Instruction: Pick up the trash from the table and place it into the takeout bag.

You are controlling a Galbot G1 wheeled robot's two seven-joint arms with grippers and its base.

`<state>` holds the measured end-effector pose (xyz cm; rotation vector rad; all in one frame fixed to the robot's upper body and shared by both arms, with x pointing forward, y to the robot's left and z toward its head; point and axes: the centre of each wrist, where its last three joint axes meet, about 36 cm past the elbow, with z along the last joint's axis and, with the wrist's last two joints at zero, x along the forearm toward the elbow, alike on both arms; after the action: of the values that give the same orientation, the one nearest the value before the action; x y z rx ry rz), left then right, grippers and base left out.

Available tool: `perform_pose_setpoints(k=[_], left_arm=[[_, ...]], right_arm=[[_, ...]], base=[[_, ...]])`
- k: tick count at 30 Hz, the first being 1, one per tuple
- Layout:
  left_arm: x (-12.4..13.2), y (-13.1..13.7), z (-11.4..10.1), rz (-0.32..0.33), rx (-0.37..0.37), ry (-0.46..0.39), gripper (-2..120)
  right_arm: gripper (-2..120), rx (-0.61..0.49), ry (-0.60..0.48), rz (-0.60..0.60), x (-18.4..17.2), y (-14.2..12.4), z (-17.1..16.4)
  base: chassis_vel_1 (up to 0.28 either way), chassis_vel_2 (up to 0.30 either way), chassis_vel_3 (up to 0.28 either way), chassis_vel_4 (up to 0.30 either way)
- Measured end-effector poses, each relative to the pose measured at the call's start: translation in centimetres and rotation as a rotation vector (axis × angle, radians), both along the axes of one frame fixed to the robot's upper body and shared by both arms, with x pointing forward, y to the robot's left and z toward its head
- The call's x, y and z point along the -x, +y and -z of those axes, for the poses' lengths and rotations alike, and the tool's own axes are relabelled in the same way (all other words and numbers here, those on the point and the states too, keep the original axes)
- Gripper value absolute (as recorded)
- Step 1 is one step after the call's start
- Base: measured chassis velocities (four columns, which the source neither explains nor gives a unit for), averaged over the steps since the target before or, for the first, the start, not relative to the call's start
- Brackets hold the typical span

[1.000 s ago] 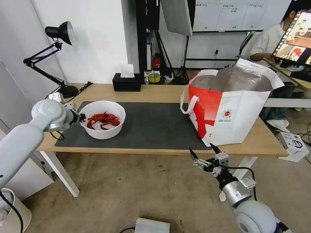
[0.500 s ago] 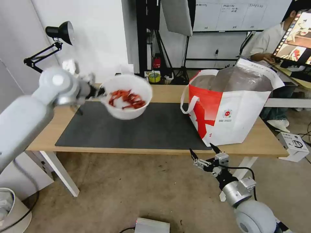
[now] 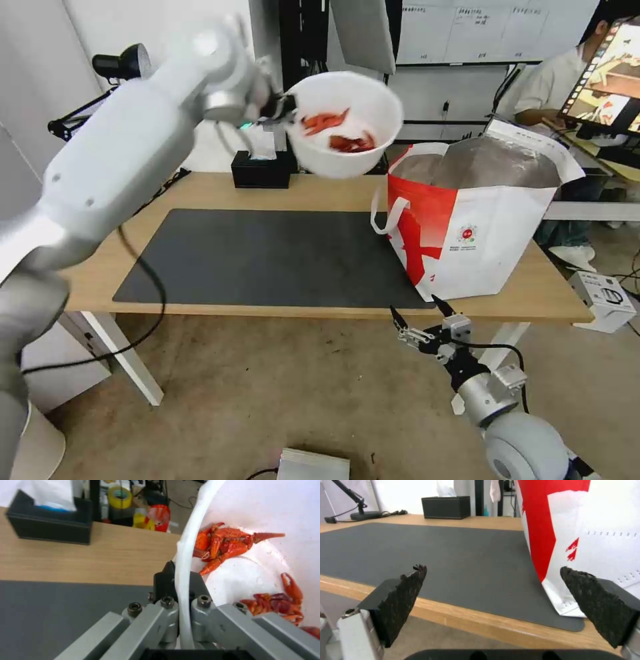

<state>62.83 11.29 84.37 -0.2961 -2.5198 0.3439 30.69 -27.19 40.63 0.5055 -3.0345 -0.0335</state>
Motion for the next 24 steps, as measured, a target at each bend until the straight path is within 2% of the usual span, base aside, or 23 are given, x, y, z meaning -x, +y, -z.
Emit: perform_pose_setpoints(k=[3, 4, 7, 15, 17, 19, 21, 24], left_arm=[[-0.9, -2.6, -0.1, 0.011, -0.003, 0.011, 0], [-0.9, -2.6, -0.1, 0.011, -0.003, 0.011, 0], [-1.4, -5.6, -0.1, 0.030, 0.003, 0.024, 0], [-2.0, -8.7, -0.5, 0.043, 0.025, 0.027, 0], [-1.5, -10.8, -0.5, 0.068, 0.027, 0.023, 0], [-1.5, -10.9, -0.5, 0.070, 0.027, 0.022, 0], [-0.9, -13.8, 0.0, 0.072, 0.044, 0.004, 0], [-0.8, -15.4, 1.1, 0.057, 0.025, -0.017, 0]], right_arm=[[100, 0.000, 0.000, 0.000, 0.0, 0.0, 0.0], [100, 0.000, 0.000, 0.000, 0.0, 0.0, 0.0], [100, 0.000, 0.000, 0.000, 0.0, 0.0, 0.0], [100, 0.000, 0.000, 0.000, 0.0, 0.0, 0.0], [100, 0.000, 0.000, 0.000, 0.0, 0.0, 0.0], [100, 0.000, 0.000, 0.000, 0.0, 0.0, 0.0], [100, 0.000, 0.000, 0.000, 0.0, 0.0, 0.0], [100, 0.000, 0.000, 0.000, 0.0, 0.0, 0.0]], base=[[0.000, 0.000, 0.000, 0.000], [0.000, 0.000, 0.000, 0.000], [0.000, 0.000, 0.000, 0.000], [0.000, 0.000, 0.000, 0.000], [0.000, 0.000, 0.000, 0.000], [0.000, 0.000, 0.000, 0.000], [0.000, 0.000, 0.000, 0.000], [0.000, 0.000, 0.000, 0.000]])
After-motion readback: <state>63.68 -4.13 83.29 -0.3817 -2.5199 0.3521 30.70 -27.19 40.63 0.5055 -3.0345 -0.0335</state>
